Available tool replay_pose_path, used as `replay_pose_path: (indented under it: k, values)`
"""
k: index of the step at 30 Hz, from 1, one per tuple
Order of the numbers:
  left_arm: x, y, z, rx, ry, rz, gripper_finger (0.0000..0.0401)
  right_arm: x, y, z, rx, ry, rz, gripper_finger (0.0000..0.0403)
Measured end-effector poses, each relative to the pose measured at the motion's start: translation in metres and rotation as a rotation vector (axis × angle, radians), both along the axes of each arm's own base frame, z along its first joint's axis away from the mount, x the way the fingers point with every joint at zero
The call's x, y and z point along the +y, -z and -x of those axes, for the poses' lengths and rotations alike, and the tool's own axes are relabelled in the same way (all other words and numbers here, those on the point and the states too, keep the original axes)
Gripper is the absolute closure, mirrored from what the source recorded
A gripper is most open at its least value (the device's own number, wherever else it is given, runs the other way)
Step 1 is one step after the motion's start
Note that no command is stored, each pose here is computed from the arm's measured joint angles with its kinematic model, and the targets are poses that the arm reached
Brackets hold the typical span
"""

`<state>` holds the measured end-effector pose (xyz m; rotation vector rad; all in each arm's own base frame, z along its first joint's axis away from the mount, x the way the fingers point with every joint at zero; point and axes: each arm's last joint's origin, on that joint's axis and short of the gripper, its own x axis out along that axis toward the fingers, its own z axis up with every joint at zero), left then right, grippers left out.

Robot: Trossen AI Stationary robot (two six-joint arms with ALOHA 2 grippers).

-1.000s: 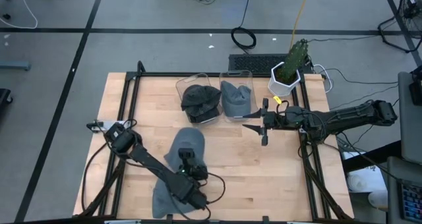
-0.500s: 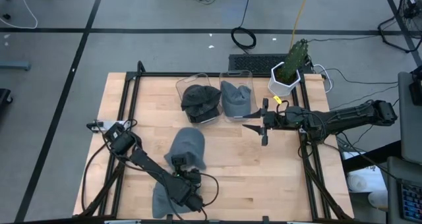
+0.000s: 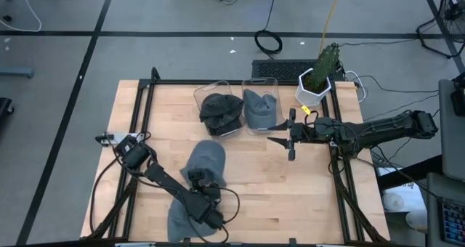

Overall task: Pick & Place hat
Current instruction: Put the top gray cap into the right transparent bin

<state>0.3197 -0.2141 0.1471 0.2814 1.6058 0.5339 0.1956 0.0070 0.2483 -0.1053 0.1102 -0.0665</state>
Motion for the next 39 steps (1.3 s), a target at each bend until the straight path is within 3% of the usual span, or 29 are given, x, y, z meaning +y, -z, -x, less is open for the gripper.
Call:
replay_pose_path:
  k: [9,18,23,33,39]
  values:
    - [-0.004,-0.005,-0.002,0.067,-0.018,0.118,0.0036,0.000,0.000,0.000,0.001,-0.001,0.002,0.0264]
    - [0.001,-0.006,0.002,0.010,0.038,-0.079,0.0036,0.000,0.000,0.000,0.000,-0.001,0.002,0.0264]
    - [0.009,-0.009,0.007,-0.007,0.010,-0.210,0.0036,0.000,0.000,0.000,0.001,-0.001,0.002,0.0264]
    - [0.010,-0.043,0.007,-0.194,0.035,-0.249,0.0036,0.000,0.000,0.000,0.002,-0.001,0.002,0.0264]
    - [0.011,-0.048,0.009,-0.188,0.052,-0.237,0.0036,0.000,0.000,0.000,0.001,-0.001,0.002,0.0264]
